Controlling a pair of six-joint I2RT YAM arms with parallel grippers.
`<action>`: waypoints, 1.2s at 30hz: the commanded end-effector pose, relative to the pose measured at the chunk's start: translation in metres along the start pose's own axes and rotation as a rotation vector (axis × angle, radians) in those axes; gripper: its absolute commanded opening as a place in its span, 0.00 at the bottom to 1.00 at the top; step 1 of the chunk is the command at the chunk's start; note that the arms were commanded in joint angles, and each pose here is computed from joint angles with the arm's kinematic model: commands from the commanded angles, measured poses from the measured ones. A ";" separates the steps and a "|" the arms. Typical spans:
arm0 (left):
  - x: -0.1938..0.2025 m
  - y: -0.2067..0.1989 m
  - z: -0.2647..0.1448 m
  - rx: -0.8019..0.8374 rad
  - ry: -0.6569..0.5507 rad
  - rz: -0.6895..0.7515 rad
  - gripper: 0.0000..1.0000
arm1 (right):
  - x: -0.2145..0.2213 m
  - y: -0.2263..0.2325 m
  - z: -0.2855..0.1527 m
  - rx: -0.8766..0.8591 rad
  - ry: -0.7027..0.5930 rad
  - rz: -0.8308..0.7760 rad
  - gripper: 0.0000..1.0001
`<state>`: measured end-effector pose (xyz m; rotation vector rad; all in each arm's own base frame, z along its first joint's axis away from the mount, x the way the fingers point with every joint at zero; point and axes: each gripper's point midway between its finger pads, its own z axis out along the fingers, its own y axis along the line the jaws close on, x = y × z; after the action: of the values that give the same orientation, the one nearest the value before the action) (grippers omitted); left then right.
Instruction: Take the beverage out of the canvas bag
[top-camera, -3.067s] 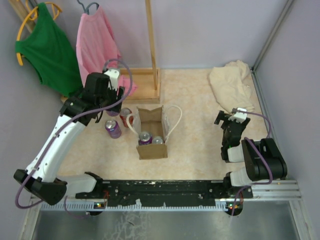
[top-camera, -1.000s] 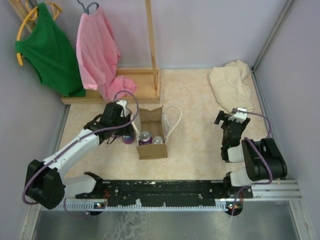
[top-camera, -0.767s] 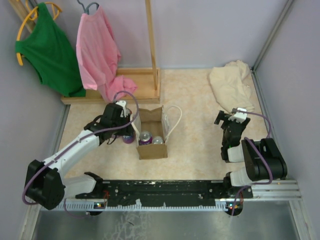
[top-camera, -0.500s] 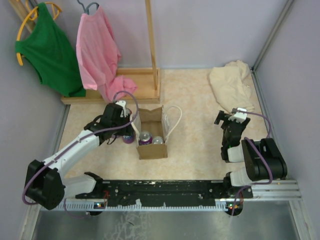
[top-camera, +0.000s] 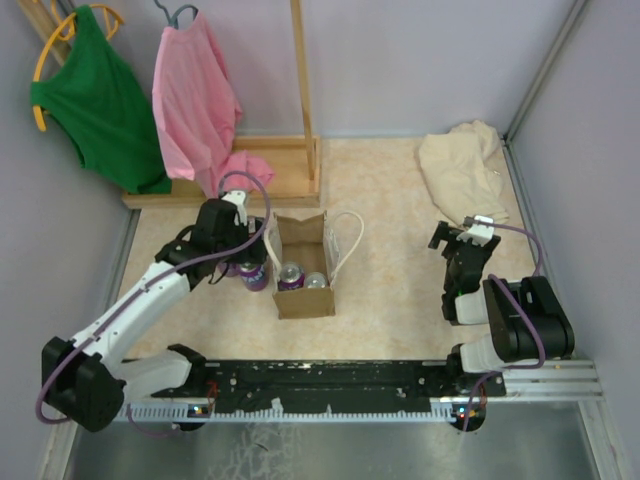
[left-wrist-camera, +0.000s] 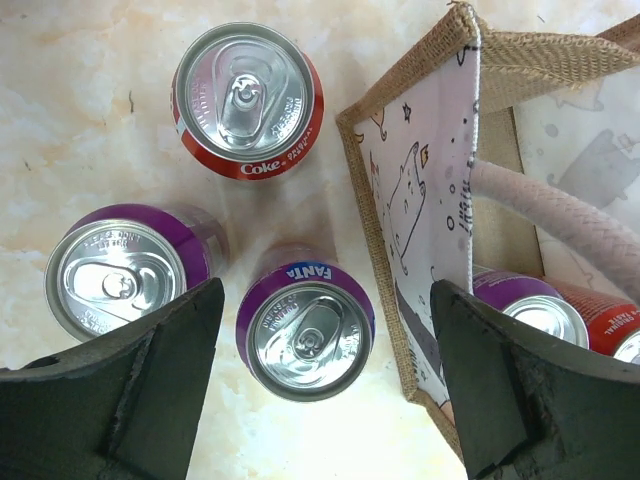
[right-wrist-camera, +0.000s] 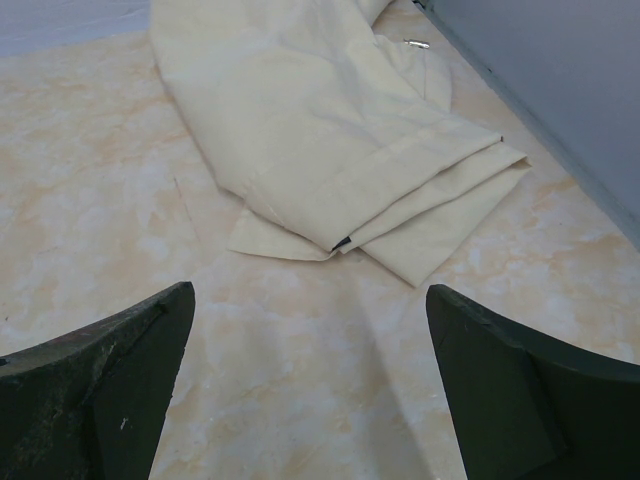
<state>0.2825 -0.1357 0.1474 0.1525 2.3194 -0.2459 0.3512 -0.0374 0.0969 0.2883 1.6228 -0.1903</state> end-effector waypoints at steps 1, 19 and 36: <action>-0.009 -0.006 -0.004 0.033 -0.032 -0.007 0.89 | -0.012 0.000 0.003 0.003 -0.044 0.005 0.99; -0.174 -0.058 -0.128 0.259 -0.462 0.156 0.94 | -0.012 0.000 0.003 0.003 -0.043 0.006 0.99; -0.061 -0.129 -0.046 0.600 0.061 0.461 0.89 | -0.012 0.000 0.003 0.004 -0.043 0.005 0.99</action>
<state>0.2931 -0.2465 0.2471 0.8561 2.1198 -0.5861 0.3512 -0.0374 0.0969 0.2883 1.6228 -0.1903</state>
